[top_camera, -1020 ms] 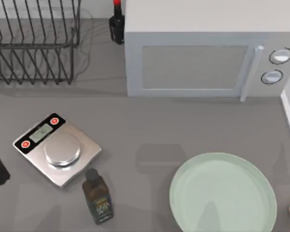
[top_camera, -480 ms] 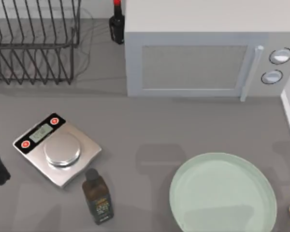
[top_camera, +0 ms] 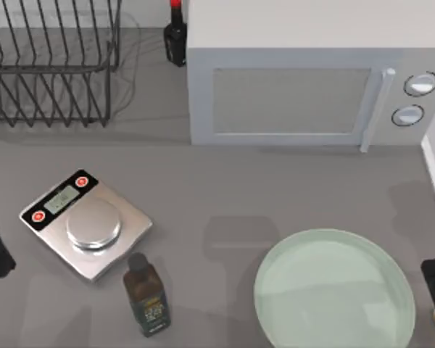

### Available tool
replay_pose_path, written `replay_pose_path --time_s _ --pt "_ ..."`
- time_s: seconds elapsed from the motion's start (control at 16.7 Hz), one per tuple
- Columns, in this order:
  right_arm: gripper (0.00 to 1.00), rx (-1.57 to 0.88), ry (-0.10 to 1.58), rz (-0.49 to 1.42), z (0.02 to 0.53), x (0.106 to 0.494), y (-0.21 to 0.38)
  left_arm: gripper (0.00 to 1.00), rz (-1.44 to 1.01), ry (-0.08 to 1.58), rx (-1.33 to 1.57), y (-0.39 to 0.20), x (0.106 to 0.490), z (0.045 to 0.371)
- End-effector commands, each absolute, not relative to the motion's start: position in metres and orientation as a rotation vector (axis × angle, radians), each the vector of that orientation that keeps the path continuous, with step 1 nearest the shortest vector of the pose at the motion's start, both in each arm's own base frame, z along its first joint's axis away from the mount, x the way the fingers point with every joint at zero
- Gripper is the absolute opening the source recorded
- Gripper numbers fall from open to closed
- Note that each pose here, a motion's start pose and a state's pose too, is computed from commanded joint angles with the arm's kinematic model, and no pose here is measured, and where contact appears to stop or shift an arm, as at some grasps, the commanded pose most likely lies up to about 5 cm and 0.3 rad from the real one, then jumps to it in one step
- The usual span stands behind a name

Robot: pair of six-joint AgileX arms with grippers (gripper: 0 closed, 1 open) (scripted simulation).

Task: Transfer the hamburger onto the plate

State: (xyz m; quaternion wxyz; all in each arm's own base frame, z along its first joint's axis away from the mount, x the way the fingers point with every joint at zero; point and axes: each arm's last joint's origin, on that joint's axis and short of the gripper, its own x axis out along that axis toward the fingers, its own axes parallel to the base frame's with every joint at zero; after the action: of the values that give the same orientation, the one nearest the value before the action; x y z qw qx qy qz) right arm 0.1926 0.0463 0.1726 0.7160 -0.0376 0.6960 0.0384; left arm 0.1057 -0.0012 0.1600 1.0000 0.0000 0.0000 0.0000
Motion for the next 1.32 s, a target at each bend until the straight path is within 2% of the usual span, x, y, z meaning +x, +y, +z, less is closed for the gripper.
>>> replay_pose_path --time_s 0.48,1.02,1.32 --pt "1.0 -0.088 1.566 0.083 0.168 0.195 0.047 1.0 0.0 0.0 0.0 -0.001 0.106 0.16" --pt "1.0 -0.089 1.563 0.085 0.097 0.197 0.048 1.0 0.0 0.0 0.0 -0.001 0.106 0.16" --pt "1.0 -0.089 1.566 0.084 0.092 0.195 0.048 1.0 0.0 0.0 0.0 -0.001 0.106 0.16"
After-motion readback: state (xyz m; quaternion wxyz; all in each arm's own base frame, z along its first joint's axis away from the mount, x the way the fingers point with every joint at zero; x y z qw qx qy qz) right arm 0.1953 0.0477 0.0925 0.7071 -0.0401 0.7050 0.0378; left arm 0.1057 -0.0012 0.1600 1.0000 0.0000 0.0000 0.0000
